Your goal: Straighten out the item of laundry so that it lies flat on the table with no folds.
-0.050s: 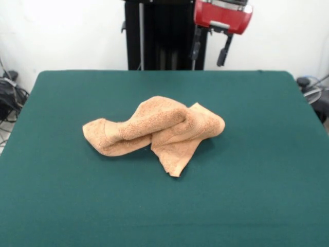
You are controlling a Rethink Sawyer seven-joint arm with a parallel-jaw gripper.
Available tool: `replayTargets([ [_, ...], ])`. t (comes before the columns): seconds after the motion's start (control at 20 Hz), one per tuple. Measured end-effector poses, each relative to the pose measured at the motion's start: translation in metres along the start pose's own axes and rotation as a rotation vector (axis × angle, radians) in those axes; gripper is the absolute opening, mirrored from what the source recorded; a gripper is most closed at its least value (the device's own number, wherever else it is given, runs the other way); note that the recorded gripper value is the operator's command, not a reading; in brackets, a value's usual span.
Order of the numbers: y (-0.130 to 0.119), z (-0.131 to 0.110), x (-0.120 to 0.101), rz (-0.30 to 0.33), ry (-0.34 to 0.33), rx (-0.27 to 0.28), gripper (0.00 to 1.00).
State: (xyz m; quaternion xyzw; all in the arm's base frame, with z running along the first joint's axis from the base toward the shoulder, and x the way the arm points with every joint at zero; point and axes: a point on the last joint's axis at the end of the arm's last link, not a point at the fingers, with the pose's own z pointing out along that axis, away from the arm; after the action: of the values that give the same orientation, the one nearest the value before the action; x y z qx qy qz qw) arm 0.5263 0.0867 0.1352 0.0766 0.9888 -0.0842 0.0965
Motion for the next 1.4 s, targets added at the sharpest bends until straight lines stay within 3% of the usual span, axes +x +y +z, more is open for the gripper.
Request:
replayTargets([
  [0.55,0.023,0.001,0.014,-0.008,0.011,0.023,1.00],
  [1.4,0.018,0.029,0.013,0.039,-0.004,0.041,1.00],
])
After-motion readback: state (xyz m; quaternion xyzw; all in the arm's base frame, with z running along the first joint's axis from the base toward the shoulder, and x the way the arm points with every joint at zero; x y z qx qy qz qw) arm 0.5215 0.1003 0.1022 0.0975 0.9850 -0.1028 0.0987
